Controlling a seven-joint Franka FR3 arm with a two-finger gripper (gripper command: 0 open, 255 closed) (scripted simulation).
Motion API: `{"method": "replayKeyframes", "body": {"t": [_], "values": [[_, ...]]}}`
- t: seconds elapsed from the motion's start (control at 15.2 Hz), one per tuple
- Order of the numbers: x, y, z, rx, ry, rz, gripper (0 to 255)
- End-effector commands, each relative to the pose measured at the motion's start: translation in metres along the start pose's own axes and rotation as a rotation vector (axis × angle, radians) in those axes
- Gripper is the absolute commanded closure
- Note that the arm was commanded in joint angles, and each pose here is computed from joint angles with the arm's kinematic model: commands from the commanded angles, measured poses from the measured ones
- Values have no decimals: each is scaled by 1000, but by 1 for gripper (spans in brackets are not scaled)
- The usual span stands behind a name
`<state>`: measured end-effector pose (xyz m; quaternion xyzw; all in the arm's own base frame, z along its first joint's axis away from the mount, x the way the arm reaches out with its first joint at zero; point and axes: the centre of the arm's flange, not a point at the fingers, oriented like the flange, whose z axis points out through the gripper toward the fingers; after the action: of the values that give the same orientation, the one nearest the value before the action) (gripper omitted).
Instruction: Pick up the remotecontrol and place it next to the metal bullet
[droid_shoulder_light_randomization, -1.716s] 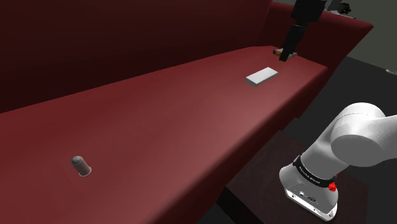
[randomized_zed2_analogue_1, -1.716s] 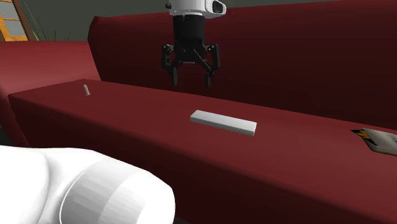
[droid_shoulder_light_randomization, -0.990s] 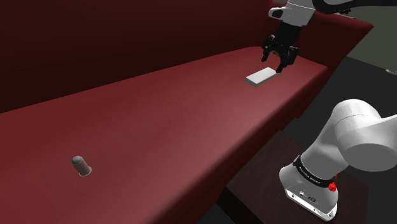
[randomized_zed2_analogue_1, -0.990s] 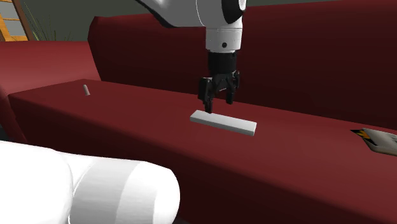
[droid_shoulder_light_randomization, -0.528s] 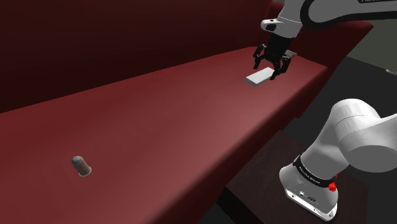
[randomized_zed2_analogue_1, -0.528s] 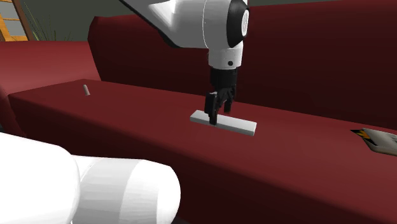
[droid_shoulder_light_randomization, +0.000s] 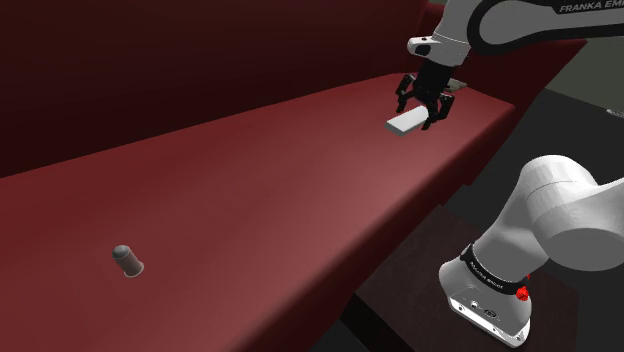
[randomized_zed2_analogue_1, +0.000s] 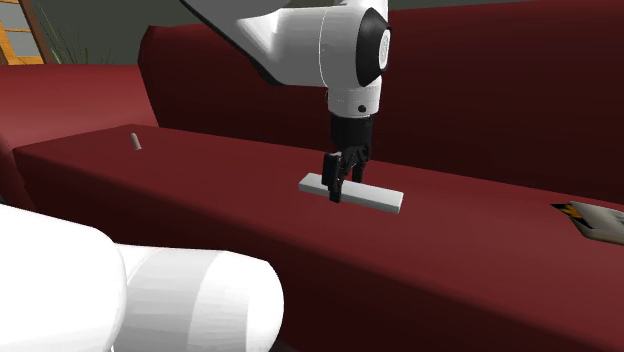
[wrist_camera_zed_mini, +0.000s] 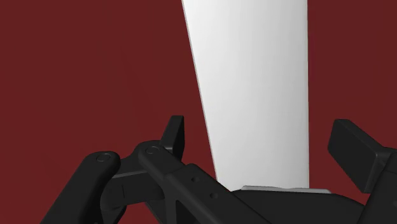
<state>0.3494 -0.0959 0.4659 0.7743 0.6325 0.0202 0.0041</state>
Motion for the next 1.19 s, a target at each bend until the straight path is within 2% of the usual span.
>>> {"method": "replayKeyframes", "body": {"t": [0.0,0.07,0.66,1.12], "values": [[0,0,0,0,0,0,0],[0,0,0,0,0,0,255],[0,0,0,0,0,0,255],[1,1,-37,0,0,0,255]]}}
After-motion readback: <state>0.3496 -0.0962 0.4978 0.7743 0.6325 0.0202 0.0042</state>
